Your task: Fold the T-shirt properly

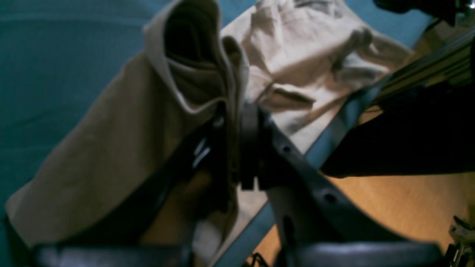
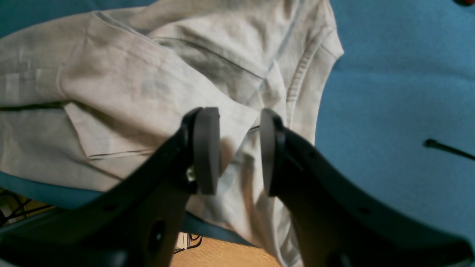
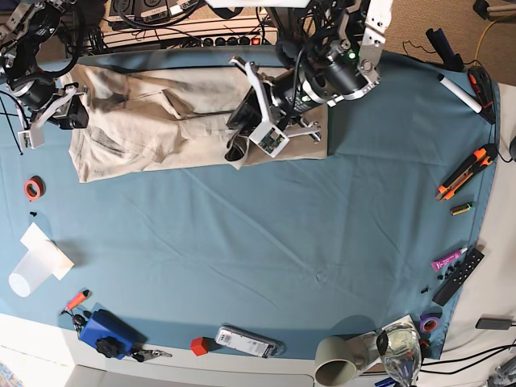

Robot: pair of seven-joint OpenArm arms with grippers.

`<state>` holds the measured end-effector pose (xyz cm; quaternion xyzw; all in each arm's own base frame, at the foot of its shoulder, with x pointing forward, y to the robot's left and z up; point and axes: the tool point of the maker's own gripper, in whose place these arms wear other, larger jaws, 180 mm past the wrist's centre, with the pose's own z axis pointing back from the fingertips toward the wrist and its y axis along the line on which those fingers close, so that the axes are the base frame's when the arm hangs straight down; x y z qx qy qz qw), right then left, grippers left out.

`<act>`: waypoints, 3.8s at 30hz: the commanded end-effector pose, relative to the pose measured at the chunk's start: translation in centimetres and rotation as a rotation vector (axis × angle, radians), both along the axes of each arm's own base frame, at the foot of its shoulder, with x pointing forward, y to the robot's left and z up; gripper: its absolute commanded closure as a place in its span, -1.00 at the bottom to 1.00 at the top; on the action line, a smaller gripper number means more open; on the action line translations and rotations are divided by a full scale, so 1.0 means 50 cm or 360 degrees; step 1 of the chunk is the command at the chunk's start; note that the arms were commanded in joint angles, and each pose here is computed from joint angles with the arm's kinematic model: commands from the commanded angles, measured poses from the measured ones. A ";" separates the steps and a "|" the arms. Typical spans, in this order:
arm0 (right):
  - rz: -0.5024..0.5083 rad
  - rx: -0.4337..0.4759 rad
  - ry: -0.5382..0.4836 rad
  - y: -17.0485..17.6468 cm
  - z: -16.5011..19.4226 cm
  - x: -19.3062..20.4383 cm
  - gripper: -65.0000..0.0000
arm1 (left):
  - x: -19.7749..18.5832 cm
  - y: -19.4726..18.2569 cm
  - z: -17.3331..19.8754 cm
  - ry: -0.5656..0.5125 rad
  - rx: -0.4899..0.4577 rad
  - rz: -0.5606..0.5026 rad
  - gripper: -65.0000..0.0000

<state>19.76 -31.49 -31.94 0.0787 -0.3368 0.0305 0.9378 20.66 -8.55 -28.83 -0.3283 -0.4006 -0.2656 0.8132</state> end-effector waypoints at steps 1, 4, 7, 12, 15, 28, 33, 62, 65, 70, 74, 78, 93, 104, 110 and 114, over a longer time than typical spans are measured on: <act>0.0013 -0.0033 -0.0074 -0.009 0.027 0.015 0.41 | 0.007 -0.013 0.033 -0.0085 -0.0093 -0.0011 1.00; 0.0014 -0.0033 -0.0076 -0.009 0.027 0.015 0.41 | 0.006 -0.016 0.039 -0.0114 -0.0106 -0.0034 0.46; 0.0014 -0.0033 -0.0077 -0.009 0.027 0.015 0.41 | 0.006 -0.016 0.038 -0.0109 -0.0105 -0.0030 0.13; 0.0014 -0.0033 -0.0076 -0.009 0.027 0.015 0.41 | 0.001 -0.018 0.045 -0.0096 -0.0127 -0.0046 0.13; 0.0014 -0.0033 -0.0076 -0.009 0.027 0.015 0.41 | -0.006 -0.013 0.050 -0.0075 -0.0094 -0.0054 0.13; 0.0014 0.0003 -0.0187 -0.007 0.057 0.043 0.41 | -0.066 0.094 0.021 -0.0037 0.0281 0.0078 0.13; -0.0014 -0.0131 -0.0151 -0.035 0.053 0.045 0.39 | -0.090 0.112 -0.002 -0.0011 0.0345 0.0083 0.13; -0.0213 0.0375 0.0046 -0.049 -0.075 0.045 -0.12 | -0.105 0.115 -0.010 0.0044 0.0323 0.0122 0.13; -0.0231 0.0313 0.0109 -0.059 -0.089 0.034 -0.12 | -0.105 0.115 -0.010 0.0043 0.0323 0.0123 0.13; -0.0259 0.0321 0.0174 -0.065 -0.111 0.021 -0.12 | -0.105 0.115 -0.010 0.0043 0.0323 0.0122 0.13; -0.0275 0.0397 0.0290 -0.053 -0.157 0.000 -0.12 | -0.105 0.115 -0.010 0.0043 0.0323 0.0122 0.13; -0.0257 0.0485 0.0427 -0.024 -0.208 -0.023 -0.12 | -0.105 0.115 -0.010 0.0042 0.0323 0.0122 0.13; -0.0077 0.0560 0.0472 0.047 -0.221 -0.008 1.00 | -0.104 0.114 -0.008 0.0035 0.0316 0.0125 0.13; -0.0206 0.0035 0.0134 -0.124 -0.073 0.089 1.00 | -0.104 0.114 -0.008 0.0035 0.0316 0.0125 0.13; -0.0300 -0.0106 0.0015 -0.202 -0.003 0.109 1.00 | -0.104 0.114 -0.008 0.0036 0.0317 0.0125 0.13; -0.0278 -0.0075 0.0071 -0.194 -0.010 0.100 1.00 | -0.103 0.118 -0.011 0.0032 0.0337 0.0131 0.13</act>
